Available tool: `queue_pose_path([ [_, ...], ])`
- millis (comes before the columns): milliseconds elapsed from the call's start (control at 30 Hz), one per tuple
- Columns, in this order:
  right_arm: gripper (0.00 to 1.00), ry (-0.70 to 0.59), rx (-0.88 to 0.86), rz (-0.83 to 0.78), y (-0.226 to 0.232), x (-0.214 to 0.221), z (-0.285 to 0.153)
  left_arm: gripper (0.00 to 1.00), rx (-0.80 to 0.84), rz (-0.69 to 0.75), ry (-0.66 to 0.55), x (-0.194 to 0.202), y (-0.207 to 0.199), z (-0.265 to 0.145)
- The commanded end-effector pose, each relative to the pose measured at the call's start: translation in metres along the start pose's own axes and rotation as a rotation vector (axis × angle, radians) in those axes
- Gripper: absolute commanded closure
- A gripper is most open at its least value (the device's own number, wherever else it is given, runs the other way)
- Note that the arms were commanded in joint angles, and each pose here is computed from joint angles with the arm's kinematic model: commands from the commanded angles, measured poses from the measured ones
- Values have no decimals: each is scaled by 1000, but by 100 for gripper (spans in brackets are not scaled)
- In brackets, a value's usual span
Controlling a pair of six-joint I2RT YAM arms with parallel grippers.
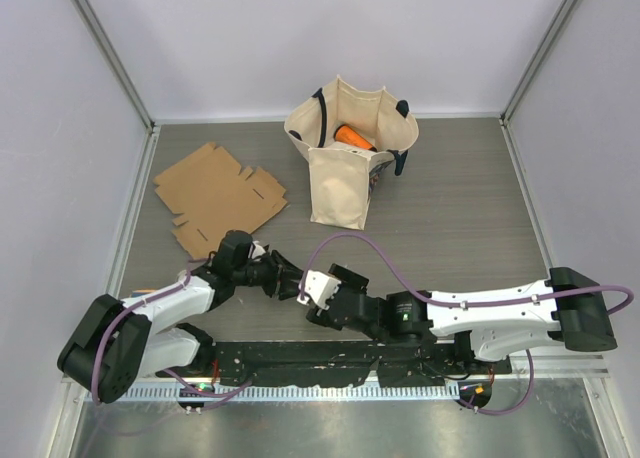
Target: Fold the paper box
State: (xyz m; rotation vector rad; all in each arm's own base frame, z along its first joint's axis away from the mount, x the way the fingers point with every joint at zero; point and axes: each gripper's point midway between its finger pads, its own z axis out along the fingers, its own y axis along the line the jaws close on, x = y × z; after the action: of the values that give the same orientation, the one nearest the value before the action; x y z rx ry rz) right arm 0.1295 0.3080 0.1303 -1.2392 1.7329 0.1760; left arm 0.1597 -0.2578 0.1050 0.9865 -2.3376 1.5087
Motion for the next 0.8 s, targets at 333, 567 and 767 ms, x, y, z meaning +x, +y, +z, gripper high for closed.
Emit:
queue_pose_path([
  [333, 38, -58, 181, -10, -23, -1, 9, 60, 63, 44, 33, 15, -24, -12],
  [567, 56, -69, 122, 33, -15, -1, 5, 46, 51, 207, -74, 6, -24, -18],
  [767, 64, 14, 11, 100, -5, 17, 4, 45, 1, 567, -505, -38, -46, -59],
])
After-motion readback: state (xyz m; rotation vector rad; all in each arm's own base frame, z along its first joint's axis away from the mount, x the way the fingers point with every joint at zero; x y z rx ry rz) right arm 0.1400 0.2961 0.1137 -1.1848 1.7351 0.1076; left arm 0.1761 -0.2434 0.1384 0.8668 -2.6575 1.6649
